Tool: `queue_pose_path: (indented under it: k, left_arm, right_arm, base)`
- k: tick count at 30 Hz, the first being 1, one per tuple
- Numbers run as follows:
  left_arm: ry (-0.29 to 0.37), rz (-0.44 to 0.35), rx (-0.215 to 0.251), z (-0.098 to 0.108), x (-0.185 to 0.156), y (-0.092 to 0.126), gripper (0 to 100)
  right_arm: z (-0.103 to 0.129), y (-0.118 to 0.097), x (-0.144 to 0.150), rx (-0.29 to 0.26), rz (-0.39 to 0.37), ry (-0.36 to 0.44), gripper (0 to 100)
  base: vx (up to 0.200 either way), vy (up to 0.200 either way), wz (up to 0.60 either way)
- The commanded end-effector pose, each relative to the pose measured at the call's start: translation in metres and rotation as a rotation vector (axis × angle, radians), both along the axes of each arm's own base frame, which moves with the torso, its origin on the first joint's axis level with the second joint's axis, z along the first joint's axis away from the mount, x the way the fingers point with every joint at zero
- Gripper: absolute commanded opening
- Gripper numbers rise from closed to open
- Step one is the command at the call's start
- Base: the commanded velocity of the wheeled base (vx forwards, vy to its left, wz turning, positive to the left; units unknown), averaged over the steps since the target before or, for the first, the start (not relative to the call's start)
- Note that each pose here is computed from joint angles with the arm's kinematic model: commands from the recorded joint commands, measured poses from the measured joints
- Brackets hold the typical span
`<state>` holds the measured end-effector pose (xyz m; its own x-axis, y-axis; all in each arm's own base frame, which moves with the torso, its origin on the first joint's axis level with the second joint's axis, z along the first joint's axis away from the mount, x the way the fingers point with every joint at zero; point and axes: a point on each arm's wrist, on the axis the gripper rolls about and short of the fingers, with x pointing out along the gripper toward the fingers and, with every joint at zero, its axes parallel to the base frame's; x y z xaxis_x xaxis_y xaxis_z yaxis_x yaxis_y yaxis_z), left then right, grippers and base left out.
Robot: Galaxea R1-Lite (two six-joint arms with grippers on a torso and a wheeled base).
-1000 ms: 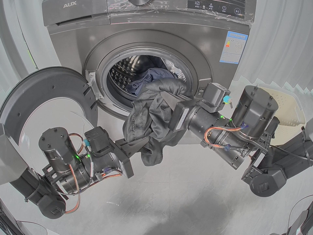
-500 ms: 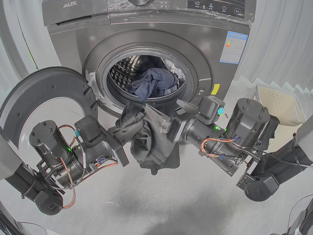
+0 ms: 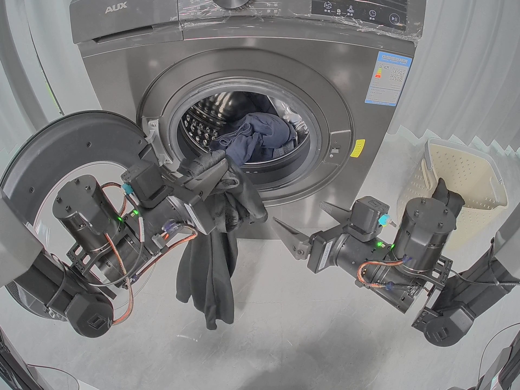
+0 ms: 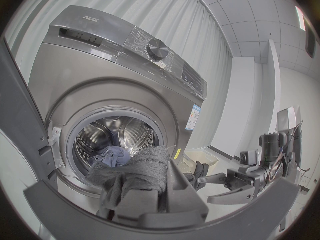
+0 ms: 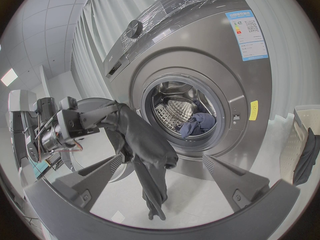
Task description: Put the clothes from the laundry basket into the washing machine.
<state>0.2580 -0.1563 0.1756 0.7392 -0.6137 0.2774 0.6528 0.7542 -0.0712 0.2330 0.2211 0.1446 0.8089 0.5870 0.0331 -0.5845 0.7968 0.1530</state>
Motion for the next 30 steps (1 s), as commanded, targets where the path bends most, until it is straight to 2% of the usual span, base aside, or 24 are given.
queue_pose_path:
  k: [1, 9, 14, 23, 30]
  left_arm:
    - [-0.014, 0.006, -0.013, 0.004, 0.003, -0.001, 0]
    - [-0.013, 0.010, -0.015, 0.004, 0.003, -0.001, 0]
    - [-0.013, 0.010, -0.015, 0.004, 0.003, -0.001, 0]
    - [-0.014, 0.010, -0.016, 0.004, 0.003, -0.001, 0]
    - [-0.018, 0.008, -0.019, 0.006, 0.003, -0.001, 0]
  right_arm:
    - [-0.014, -0.004, 0.000, -0.029, -0.008, 0.026, 100]
    - [-0.022, 0.005, 0.011, -0.036, 0.001, 0.015, 100]
    - [-0.021, 0.014, 0.014, -0.017, 0.030, -0.013, 100]
    - [-0.018, 0.023, 0.014, -0.017, 0.084, -0.037, 100]
    - [-0.031, 0.035, 0.028, -0.030, 0.081, -0.038, 100]
  base:
    - [0.000, 0.000, 0.00]
    - [0.000, 0.000, 0.00]
    - [0.000, 0.000, 0.00]
    - [0.000, 0.000, 0.00]
    - [0.000, 0.000, 0.00]
